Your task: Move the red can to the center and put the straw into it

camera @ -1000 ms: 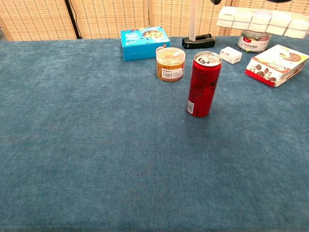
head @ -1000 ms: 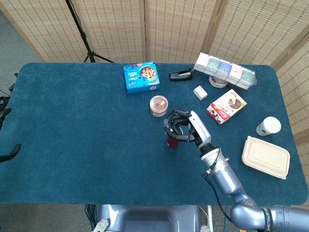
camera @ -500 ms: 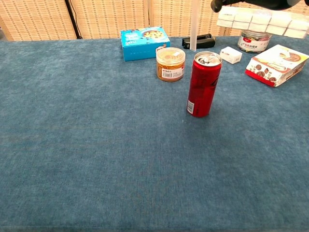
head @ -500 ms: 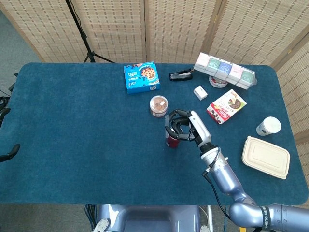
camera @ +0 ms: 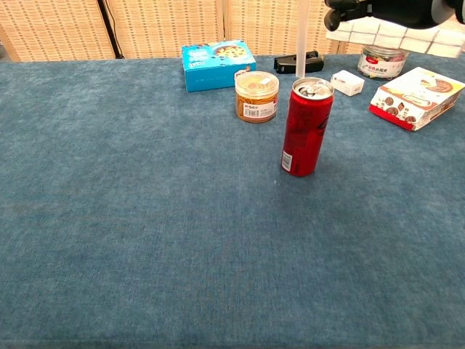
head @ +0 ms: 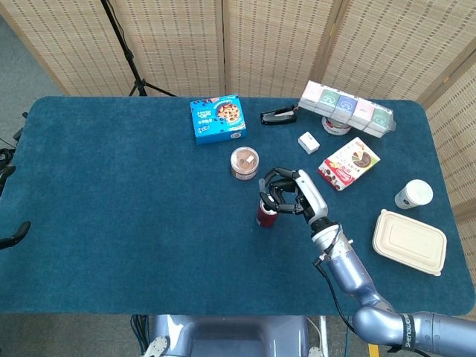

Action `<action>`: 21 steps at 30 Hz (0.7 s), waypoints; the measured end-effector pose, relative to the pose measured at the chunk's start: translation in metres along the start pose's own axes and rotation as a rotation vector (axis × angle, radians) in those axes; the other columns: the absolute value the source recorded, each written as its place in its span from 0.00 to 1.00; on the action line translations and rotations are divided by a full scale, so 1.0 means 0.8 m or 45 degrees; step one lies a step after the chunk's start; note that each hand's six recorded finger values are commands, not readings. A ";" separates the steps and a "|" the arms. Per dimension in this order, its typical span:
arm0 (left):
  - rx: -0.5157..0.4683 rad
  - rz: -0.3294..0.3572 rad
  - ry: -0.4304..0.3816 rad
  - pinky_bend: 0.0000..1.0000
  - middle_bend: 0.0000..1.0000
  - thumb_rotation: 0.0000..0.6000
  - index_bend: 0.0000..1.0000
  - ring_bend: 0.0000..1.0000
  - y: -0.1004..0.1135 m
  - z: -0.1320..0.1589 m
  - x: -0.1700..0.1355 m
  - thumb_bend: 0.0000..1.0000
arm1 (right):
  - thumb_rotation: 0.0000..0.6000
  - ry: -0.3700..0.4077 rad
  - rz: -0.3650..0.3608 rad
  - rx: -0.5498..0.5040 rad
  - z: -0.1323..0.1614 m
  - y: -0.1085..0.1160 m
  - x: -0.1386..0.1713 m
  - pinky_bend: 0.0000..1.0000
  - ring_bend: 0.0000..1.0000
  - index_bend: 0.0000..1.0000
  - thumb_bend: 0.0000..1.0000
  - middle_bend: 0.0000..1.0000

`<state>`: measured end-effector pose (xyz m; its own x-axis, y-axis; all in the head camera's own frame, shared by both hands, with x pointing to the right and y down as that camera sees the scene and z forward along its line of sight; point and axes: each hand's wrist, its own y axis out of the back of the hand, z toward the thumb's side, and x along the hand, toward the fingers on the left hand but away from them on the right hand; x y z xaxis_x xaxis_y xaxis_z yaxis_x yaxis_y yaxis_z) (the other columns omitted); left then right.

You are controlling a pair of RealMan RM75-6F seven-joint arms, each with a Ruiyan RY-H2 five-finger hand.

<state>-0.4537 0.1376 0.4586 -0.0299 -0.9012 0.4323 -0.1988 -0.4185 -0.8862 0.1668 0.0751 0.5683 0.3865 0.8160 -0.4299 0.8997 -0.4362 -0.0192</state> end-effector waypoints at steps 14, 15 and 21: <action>-0.006 -0.007 0.006 0.00 0.00 1.00 0.00 0.00 -0.002 -0.003 0.001 0.30 | 1.00 -0.010 -0.010 -0.005 -0.007 0.003 -0.002 0.64 0.83 0.62 0.48 0.84; -0.007 -0.008 0.006 0.00 0.00 1.00 0.00 0.00 -0.002 -0.004 0.001 0.30 | 1.00 -0.011 -0.012 -0.006 -0.007 0.003 -0.002 0.64 0.83 0.62 0.48 0.84; -0.012 -0.008 0.005 0.00 0.00 1.00 0.00 0.00 -0.002 -0.005 0.001 0.30 | 1.00 -0.022 -0.018 -0.003 -0.012 0.005 -0.003 0.64 0.83 0.62 0.48 0.84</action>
<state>-0.4572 0.1376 0.4609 -0.0327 -0.8981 0.4385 -0.2082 -0.4230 -0.8819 0.1716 0.0748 0.5779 0.3699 0.8155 -0.4450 0.9055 -0.4236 -0.0237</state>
